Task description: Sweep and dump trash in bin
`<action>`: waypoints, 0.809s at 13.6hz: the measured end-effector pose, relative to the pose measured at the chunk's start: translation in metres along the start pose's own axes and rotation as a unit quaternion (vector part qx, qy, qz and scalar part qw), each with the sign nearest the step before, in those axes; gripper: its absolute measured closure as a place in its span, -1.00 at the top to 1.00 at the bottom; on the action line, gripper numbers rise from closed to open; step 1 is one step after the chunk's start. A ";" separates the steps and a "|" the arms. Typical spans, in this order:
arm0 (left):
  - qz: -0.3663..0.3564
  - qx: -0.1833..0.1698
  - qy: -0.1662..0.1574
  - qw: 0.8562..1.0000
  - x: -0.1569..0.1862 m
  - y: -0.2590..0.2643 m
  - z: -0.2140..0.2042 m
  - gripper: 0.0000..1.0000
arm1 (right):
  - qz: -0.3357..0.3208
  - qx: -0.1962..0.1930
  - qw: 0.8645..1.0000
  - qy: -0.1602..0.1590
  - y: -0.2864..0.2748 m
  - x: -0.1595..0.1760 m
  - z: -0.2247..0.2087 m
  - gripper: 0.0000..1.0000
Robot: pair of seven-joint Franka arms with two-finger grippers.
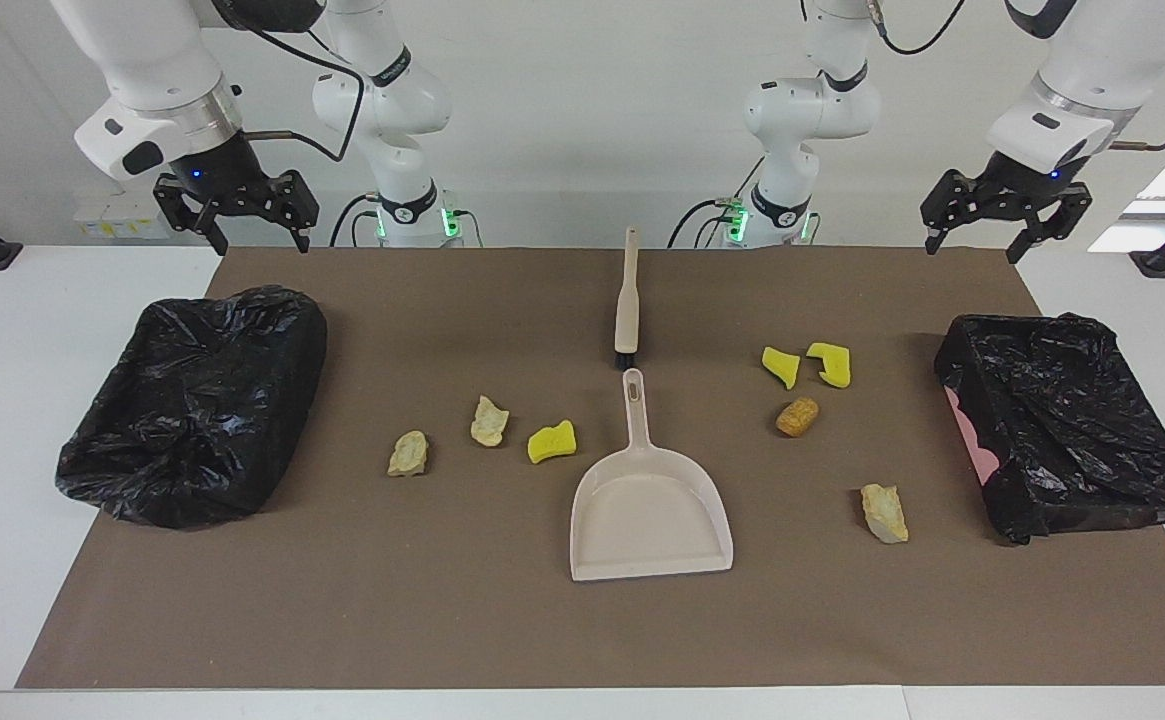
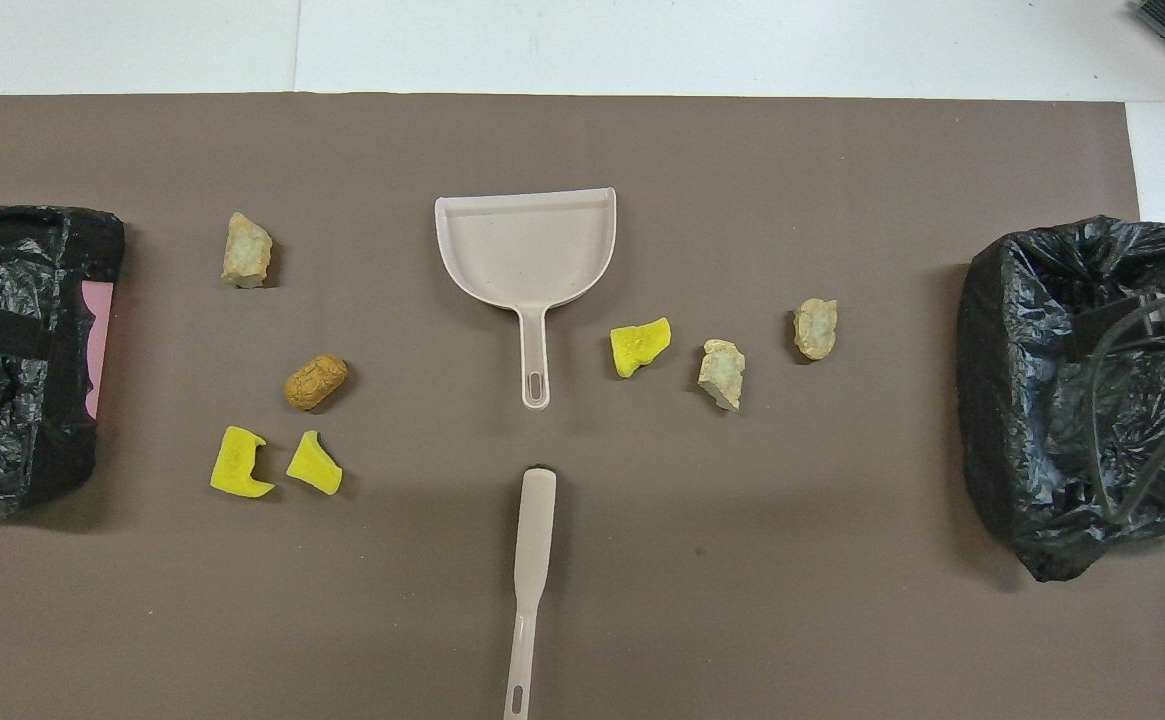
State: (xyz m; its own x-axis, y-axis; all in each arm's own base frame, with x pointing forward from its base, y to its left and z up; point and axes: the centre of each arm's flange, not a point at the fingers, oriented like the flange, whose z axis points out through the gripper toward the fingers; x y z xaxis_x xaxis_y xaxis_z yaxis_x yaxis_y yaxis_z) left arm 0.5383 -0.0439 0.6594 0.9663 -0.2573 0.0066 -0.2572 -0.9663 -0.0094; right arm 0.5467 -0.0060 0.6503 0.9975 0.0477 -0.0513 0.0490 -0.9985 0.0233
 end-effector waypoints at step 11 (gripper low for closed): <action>0.019 -0.004 -0.018 1.000 -0.012 0.024 0.017 1.00 | -0.004 0.007 1.000 -0.014 -0.005 -0.006 0.004 1.00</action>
State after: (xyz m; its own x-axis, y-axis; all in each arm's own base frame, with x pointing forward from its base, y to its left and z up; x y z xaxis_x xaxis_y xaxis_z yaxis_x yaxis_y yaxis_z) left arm 0.5212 -0.0639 0.6424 0.9555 -0.2935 -0.0297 -0.2937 -0.9559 -0.0016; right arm 0.5403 -0.0014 0.6466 0.9954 0.0544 -0.0791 0.0552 -0.9984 0.0085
